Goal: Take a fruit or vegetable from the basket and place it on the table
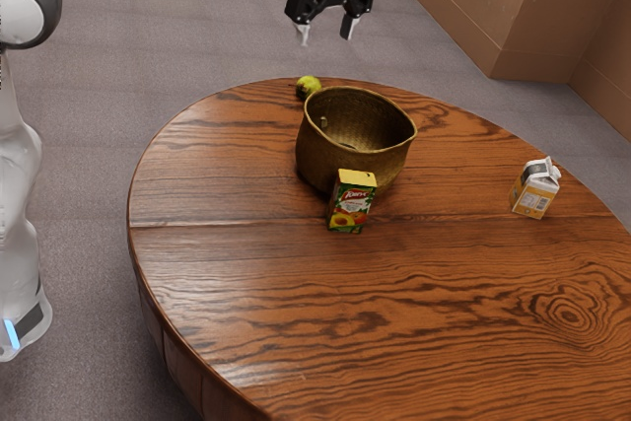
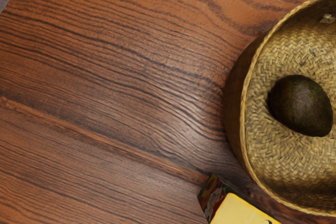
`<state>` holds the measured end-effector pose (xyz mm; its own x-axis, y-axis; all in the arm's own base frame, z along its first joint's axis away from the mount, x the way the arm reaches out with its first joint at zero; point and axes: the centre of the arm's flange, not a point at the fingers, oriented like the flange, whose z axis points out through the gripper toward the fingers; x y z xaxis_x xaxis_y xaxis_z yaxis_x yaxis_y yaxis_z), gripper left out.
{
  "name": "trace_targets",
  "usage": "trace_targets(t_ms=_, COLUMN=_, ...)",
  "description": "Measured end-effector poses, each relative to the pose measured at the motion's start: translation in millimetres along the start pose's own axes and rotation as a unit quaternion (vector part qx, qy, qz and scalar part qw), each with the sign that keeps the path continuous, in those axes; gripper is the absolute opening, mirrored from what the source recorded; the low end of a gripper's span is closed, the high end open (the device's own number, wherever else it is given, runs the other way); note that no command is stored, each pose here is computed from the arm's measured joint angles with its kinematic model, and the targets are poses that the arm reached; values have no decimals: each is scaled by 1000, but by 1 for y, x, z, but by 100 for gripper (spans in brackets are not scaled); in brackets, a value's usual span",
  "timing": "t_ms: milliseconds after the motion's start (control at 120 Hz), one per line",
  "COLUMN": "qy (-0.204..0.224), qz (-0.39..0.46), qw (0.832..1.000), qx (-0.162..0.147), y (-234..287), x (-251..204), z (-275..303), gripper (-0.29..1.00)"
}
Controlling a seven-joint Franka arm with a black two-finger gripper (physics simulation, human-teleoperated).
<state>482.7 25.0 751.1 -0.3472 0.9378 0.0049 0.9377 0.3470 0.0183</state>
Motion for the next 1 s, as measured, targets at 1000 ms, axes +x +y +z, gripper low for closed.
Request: trace_targets(t_ms=1000, qy=111, qz=732, qw=672, qx=26, y=98, x=23, z=105, gripper=70)
